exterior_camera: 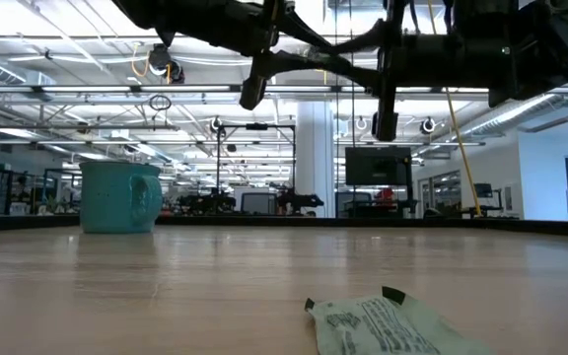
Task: Pick and place Stevia / Truvia into bins
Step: Put the truvia packet into the transparent container
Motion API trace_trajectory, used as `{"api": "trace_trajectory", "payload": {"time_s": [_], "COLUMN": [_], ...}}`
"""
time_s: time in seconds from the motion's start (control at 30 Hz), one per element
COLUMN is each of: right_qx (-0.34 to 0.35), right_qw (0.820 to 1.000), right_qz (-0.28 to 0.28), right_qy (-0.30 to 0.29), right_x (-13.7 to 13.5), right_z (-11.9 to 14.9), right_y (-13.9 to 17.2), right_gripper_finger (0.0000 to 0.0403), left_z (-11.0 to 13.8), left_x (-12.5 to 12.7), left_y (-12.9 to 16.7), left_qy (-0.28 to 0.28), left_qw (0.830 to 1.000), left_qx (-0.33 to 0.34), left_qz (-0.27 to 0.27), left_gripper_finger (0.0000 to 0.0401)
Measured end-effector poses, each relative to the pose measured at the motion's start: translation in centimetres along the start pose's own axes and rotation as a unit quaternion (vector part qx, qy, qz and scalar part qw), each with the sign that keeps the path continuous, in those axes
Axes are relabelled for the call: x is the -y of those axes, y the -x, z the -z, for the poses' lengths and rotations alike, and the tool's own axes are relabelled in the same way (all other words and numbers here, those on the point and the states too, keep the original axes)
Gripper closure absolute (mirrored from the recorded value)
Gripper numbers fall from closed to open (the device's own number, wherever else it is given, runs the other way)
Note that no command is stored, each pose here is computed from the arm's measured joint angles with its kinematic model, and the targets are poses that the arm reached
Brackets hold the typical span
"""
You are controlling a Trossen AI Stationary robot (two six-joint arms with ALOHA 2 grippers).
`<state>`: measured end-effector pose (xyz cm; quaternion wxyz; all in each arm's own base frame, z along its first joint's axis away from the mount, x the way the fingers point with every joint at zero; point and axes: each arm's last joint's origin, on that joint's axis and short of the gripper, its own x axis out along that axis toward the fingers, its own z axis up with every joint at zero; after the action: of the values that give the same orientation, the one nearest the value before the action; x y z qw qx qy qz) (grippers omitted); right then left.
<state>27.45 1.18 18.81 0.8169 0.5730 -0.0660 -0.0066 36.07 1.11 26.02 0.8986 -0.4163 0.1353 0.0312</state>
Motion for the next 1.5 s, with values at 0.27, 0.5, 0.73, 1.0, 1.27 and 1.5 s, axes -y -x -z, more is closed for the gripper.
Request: {"api": "trace_trajectory", "payload": {"time_s": [0.27,0.5,0.73,1.0,1.27,1.5], "right_qx": [-0.050,-0.094,-0.229,-0.417,-0.476,-0.461], "right_qw": [0.998,0.994,0.972,0.878,0.771,0.684], "right_qz": [0.046,0.043,0.045,0.213,0.409,0.564], "right_qy": [0.015,0.036,0.035,-0.095,-0.106,-0.042], "right_x": [1.0,0.9,-1.3,-3.7,-7.6,-6.1], "right_z": [0.7,1.9,3.8,5.6,4.7,5.2], "right_y": [0.1,0.4,2.2,8.8,14.6,17.3], "right_gripper_finger": [0.0396,0.0399,0.0401,0.0402,0.0402,0.0402], "left_z": [-0.4,-0.9,-1.5,-1.5,-1.5,-1.5], "left_x": [-0.3,-0.7,-1.2,-1.2,-1.3,-1.3], "left_y": [0.0,0.1,0.3,0.3,0.3,0.3], "left_qy": [-0.009,-0.016,-0.016,-0.023,-0.023,-0.023], "left_qw": [1.000,1.000,0.999,0.999,0.999,0.999], "left_qx": [0.006,0.016,0.024,0.023,0.024,0.034], "left_qz": [-0.003,-0.011,-0.017,-0.017,-0.023,-0.033], "left_gripper_finger": [0.0304,0.0304,0.0304,0.0304,0.0304,0.0304]}}
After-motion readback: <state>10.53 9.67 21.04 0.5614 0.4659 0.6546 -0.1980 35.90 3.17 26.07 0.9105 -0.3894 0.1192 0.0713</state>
